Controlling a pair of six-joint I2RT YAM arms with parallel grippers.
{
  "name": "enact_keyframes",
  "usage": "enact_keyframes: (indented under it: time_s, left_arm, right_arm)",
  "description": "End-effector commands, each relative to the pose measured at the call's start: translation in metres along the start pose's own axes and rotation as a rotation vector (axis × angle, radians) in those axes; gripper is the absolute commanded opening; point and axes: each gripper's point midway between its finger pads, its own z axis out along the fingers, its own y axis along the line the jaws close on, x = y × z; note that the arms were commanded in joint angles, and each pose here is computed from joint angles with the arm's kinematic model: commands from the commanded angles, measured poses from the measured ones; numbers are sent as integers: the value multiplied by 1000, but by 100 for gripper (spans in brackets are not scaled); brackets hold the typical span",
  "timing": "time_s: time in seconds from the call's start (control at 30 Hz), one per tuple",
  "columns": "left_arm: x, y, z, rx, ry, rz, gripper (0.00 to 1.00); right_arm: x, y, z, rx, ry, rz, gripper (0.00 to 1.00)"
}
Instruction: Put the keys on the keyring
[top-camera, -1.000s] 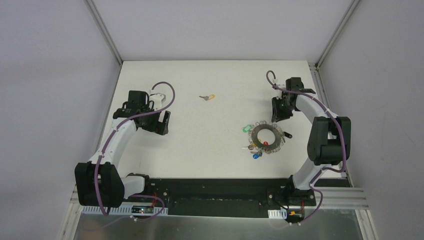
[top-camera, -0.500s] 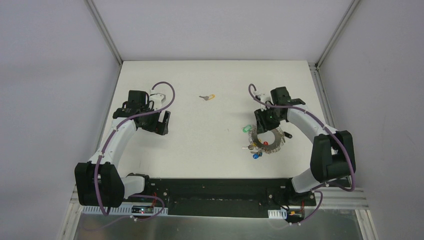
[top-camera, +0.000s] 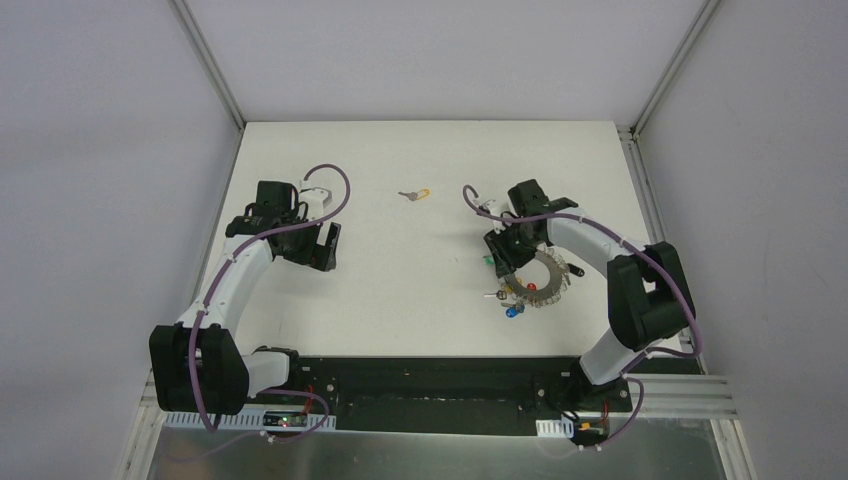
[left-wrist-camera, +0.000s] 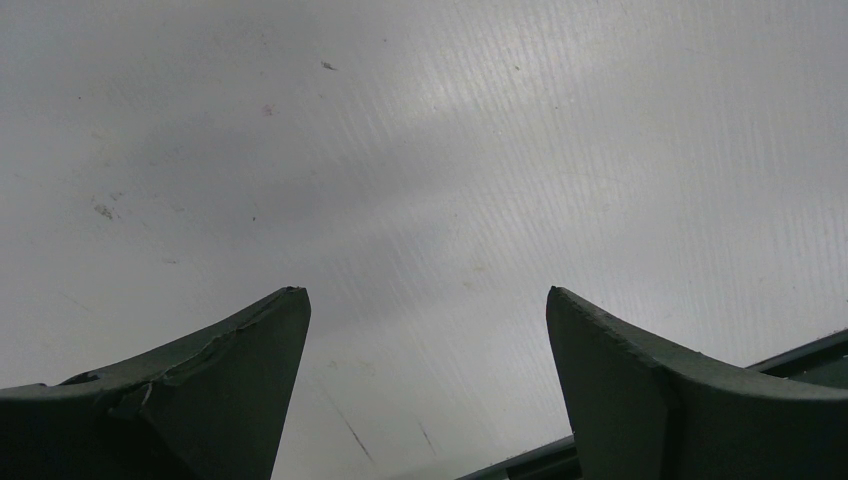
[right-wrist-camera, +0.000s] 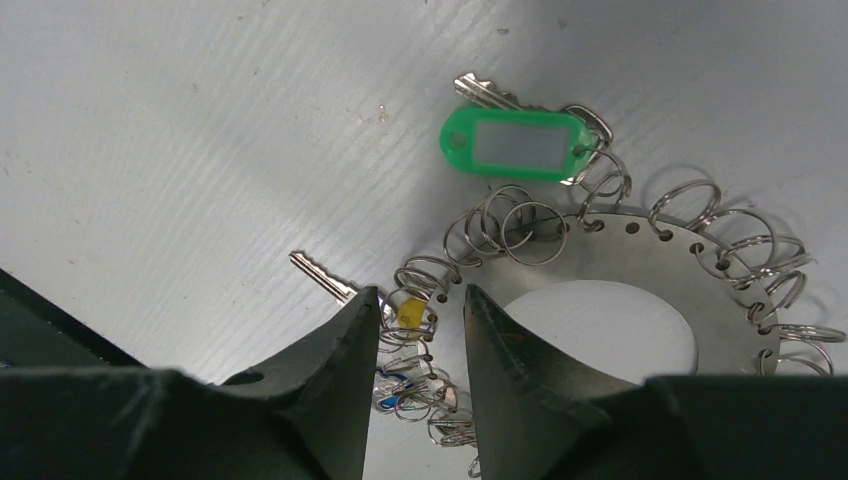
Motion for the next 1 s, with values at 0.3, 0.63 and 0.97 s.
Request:
enact_keyframes:
  time_s: [0.3,0.63,0.97]
  left_arm:
    - [-12,-2,-6,23,-20,17,91]
    - [-11,-2,-6,23,-17,20,91]
    - [-12,-2,-7,24,-18,20,91]
  right_arm:
    - [2,-5,12,86,83,-151,38]
    - [3,2,15,70,109,-181,20]
    - [-8,3,1,82,72,-183,0]
